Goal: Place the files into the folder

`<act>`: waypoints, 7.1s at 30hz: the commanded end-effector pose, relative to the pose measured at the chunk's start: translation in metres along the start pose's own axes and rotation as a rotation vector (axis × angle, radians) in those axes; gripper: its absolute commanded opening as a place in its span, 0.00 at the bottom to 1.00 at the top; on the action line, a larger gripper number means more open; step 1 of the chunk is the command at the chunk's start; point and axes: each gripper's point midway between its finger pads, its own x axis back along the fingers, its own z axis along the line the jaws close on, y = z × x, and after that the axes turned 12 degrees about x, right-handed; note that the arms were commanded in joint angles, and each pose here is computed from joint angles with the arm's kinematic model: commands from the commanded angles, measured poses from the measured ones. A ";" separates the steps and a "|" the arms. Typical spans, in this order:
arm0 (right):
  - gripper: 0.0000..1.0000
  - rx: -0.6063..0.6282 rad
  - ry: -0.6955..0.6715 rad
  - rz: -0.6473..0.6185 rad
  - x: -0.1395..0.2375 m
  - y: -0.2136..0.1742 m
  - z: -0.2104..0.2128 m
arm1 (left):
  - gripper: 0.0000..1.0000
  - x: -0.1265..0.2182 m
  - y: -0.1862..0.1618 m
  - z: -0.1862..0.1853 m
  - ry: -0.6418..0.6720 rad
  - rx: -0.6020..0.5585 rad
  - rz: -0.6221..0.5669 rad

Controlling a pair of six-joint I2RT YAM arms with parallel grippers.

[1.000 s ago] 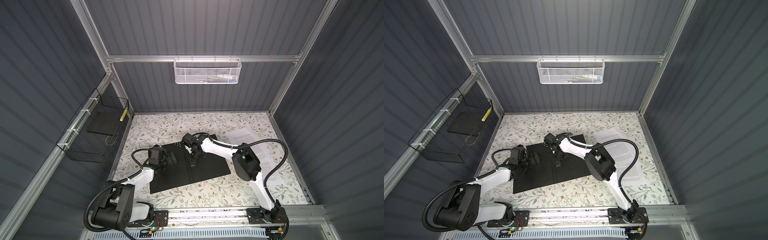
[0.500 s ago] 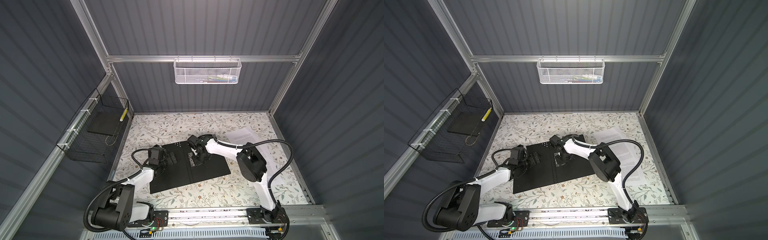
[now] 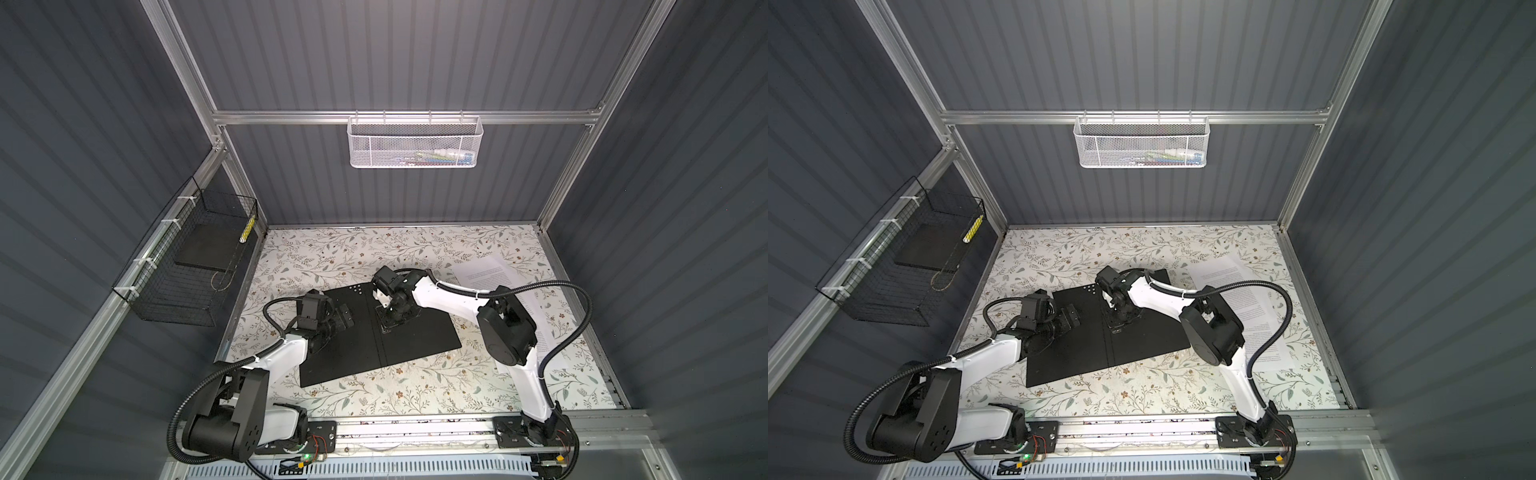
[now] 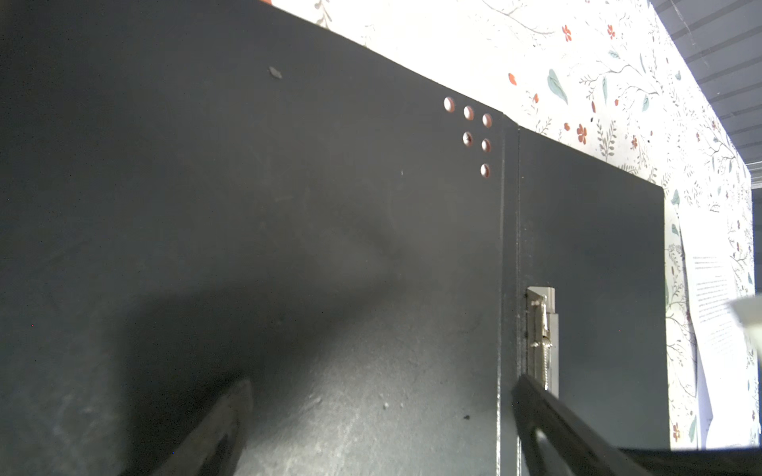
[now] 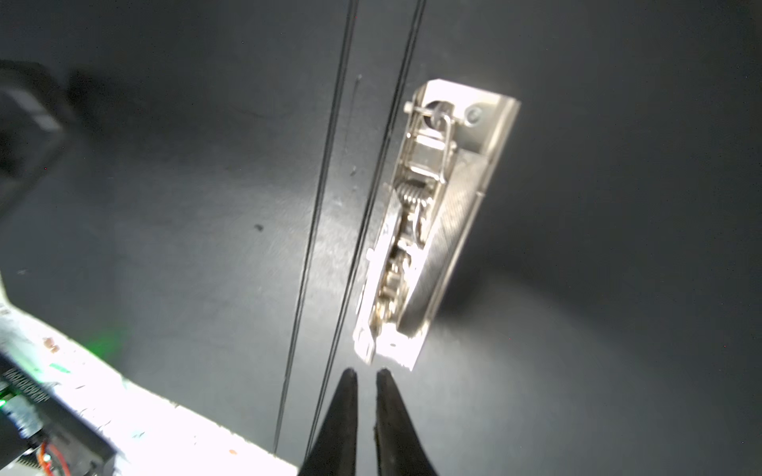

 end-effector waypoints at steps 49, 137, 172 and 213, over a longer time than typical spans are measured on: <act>0.03 -0.035 -0.043 0.095 -0.028 -0.018 -0.023 | 1.00 0.001 -0.051 0.066 0.230 0.050 0.179; 0.00 -0.032 -0.409 0.317 -0.018 -0.057 -0.118 | 1.00 0.001 -0.051 0.067 0.238 0.047 0.184; 0.15 -0.046 -0.260 0.008 0.049 -0.002 -0.091 | 1.00 0.002 -0.051 0.067 0.229 0.051 0.169; 0.14 -0.097 0.267 -0.275 0.023 0.089 -0.065 | 1.00 0.028 -0.001 -0.009 0.089 -0.038 0.122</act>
